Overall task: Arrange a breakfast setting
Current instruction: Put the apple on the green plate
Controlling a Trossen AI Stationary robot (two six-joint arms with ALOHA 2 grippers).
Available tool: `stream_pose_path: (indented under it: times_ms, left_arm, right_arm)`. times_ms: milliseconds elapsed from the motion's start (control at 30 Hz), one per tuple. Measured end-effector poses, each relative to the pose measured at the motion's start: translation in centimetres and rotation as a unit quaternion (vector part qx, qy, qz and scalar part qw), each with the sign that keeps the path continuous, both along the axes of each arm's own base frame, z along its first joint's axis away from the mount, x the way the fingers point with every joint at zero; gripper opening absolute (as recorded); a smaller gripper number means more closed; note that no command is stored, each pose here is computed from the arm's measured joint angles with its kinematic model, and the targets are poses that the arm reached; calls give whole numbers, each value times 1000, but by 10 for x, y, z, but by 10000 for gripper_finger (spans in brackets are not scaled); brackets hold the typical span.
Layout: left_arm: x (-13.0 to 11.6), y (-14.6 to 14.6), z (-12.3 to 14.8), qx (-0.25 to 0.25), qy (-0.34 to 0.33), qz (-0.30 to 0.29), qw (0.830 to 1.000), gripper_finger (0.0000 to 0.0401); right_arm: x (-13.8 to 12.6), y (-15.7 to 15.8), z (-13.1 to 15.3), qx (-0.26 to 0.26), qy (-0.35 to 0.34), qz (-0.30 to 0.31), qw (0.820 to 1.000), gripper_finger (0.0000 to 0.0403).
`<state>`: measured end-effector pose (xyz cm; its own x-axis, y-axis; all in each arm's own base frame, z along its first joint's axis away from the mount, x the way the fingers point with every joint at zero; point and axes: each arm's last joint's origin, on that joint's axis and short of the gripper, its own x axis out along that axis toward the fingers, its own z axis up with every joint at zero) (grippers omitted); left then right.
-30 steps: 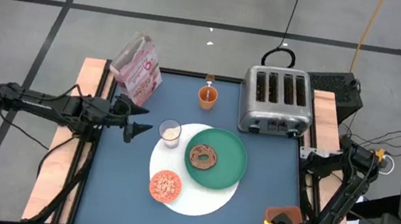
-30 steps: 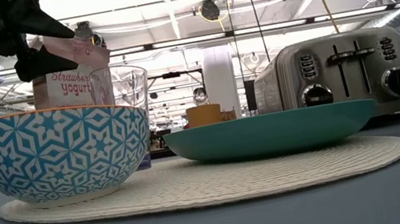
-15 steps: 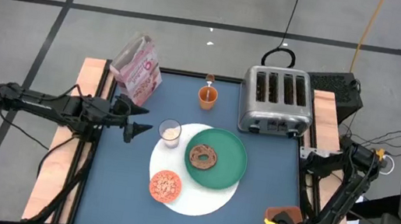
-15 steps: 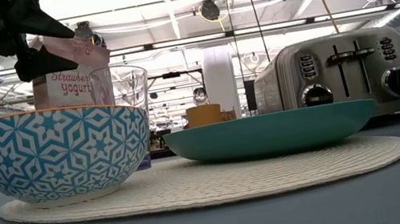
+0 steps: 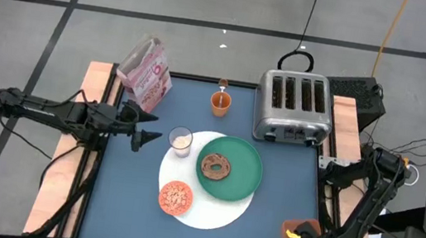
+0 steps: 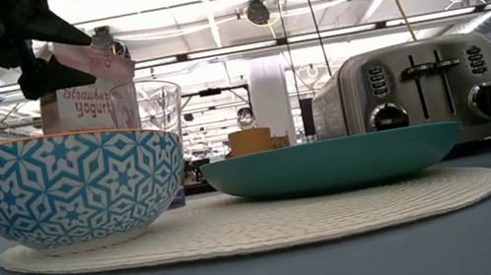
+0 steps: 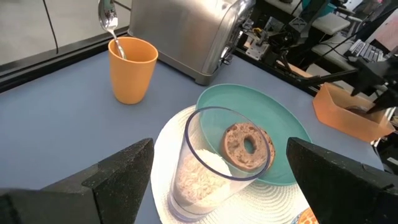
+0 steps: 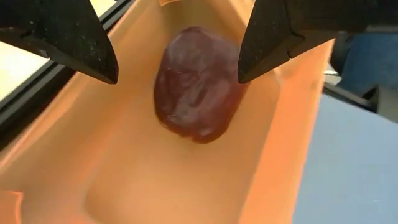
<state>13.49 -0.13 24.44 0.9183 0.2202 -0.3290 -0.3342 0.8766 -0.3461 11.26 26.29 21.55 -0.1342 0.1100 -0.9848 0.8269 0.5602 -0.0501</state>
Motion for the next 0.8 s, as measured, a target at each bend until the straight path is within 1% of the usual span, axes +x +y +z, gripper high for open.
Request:
stream_pose_path:
  times_ms: [100, 167, 233, 400, 500, 800]
  left_arm:
    - [0, 0, 0, 1, 0, 0, 1000, 370]
    - [0, 0, 0, 1, 0, 0, 1000, 370]
    - [0, 0, 0, 1, 0, 0, 1000, 370]
    - [0, 0, 0, 1, 0, 0, 1000, 370]
    - [0, 0, 0, 1, 0, 0, 1000, 370]
    - [0, 0, 0, 0, -1, 0, 1000, 370]
  right_arm:
    - [1, 1, 0, 8, -9, 2, 1000, 324]
    - [2, 2, 0, 15, -13, 17, 1000, 324]
    - [3, 2, 0, 16, -21, 43, 999, 324]
    - [5, -1, -1, -9, -67, 122, 990, 324]
    - [5, -1, -1, -5, -70, 162, 984, 324]
    - [-1, 4, 0, 8, -77, 178, 981, 325]
